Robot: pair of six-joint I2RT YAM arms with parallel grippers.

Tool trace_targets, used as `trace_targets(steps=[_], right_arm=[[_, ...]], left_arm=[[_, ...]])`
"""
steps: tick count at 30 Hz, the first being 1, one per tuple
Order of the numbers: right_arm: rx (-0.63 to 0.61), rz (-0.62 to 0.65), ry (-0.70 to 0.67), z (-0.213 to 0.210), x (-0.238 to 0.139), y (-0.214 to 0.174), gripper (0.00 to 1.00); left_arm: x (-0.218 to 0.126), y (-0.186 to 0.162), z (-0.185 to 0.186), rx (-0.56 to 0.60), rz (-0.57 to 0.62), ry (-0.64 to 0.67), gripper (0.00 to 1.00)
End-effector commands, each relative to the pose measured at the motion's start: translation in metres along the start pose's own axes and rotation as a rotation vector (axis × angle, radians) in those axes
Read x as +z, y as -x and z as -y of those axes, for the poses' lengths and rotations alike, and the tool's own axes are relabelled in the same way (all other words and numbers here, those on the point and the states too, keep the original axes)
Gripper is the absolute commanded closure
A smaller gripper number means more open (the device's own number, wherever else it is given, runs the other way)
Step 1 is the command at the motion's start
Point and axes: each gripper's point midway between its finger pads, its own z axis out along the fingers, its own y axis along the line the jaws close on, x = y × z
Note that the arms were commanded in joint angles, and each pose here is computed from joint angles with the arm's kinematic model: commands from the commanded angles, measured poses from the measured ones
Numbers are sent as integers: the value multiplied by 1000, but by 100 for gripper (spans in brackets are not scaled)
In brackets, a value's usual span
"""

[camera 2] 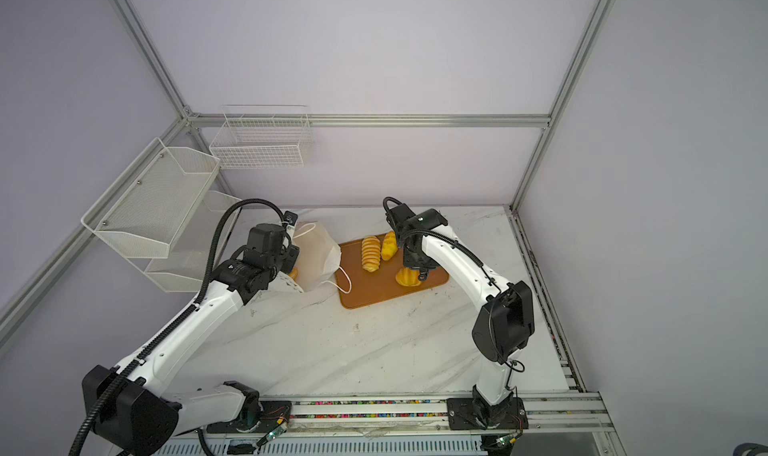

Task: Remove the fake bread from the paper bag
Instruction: 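Carry the bread over the brown tray and lower it with the right gripper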

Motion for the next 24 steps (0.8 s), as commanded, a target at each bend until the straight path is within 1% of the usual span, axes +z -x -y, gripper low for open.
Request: trace_targets(steps=[1, 4, 9, 17, 24], right_arm=[[1, -26, -113, 25, 0, -12, 100], [-9, -59, -118, 25, 8, -18, 100], [-49, -141, -118, 14, 29, -30, 100], [-99, -178, -100, -10, 57, -20, 100], [-105, -200, -4, -36, 77, -15, 100]], left_arm=[[-14, 25, -11, -75, 88, -2, 100], [-14, 25, -11, -69, 89, -2, 100], [-15, 23, -12, -64, 89, 5, 100], [-18, 22, -14, -64, 95, 13, 100], [-18, 17, -16, -50, 88, 26, 100]])
